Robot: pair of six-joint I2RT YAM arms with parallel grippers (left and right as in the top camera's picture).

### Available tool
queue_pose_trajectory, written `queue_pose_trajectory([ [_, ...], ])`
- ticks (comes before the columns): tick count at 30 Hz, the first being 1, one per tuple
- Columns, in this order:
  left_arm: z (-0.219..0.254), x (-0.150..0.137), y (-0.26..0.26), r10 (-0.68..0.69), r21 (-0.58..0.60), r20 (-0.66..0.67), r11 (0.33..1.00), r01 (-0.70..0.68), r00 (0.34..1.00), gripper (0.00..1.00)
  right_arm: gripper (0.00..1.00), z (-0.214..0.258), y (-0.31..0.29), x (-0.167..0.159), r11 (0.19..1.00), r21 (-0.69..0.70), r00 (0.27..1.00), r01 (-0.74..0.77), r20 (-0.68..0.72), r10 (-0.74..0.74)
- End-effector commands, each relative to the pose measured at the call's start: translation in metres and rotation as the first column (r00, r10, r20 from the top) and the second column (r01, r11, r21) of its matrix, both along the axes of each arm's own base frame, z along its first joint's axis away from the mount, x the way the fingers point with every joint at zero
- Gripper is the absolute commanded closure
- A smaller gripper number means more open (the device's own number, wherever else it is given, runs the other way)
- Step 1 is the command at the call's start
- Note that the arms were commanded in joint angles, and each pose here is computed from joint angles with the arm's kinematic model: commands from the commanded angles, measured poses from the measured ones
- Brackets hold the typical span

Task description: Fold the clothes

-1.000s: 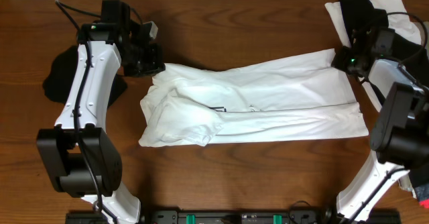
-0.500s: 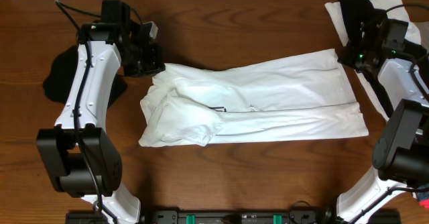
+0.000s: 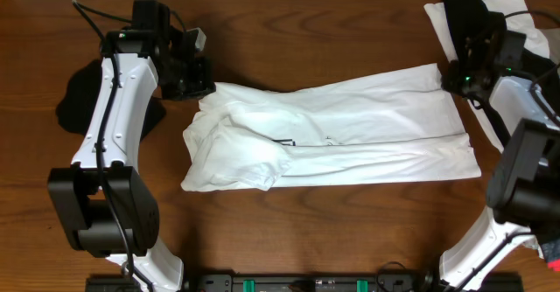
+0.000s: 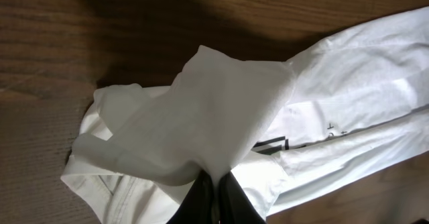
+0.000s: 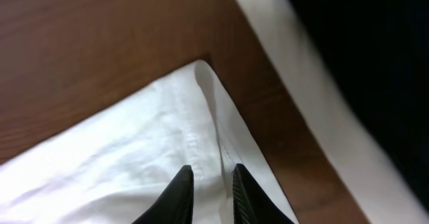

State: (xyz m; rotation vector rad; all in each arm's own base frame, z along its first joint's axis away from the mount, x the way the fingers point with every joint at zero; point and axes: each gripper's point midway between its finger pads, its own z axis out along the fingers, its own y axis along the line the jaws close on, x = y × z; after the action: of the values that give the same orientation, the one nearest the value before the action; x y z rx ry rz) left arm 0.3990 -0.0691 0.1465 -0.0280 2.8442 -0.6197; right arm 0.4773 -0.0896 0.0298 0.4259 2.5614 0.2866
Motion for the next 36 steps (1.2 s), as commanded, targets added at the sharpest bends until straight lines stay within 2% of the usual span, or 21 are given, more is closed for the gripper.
queue_pose_trajectory([
  [1, 0.007, 0.0, -0.001, 0.003, -0.011, 0.013, 1.0, -0.003, 1.0, 0.94, 0.8, -0.008, 0.006, 0.006, 0.999, 0.033, 1.0, -0.023, 0.006, 0.023],
  [9, 0.007, 0.0, -0.001, 0.003, -0.011, 0.013, 1.0, -0.003, 1.0, 0.94, 0.79, -0.013, 0.018, 0.012, 0.998, 0.029, 0.999, -0.05, 0.016, 0.05],
  [18, 0.007, 0.0, -0.001, 0.003, -0.011, 0.013, 1.0, -0.003, 1.0, 0.94, 0.77, -0.034, 0.028, 0.006, 0.997, 0.041, 0.997, -0.066, -0.036, 0.067],
  [31, 0.007, 0.0, -0.001, 0.003, -0.011, 0.013, 1.0, -0.003, 1.0, 0.94, 0.67, -0.031, 0.027, 0.011, 0.997, 0.028, 0.998, -0.065, -0.016, 0.066],
  [36, 0.007, 0.0, -0.001, 0.003, -0.011, 0.013, 1.0, -0.003, 1.0, 0.94, 0.68, -0.035, 0.024, 0.01, 0.999, -0.009, 0.998, -0.053, -0.034, 0.053],
])
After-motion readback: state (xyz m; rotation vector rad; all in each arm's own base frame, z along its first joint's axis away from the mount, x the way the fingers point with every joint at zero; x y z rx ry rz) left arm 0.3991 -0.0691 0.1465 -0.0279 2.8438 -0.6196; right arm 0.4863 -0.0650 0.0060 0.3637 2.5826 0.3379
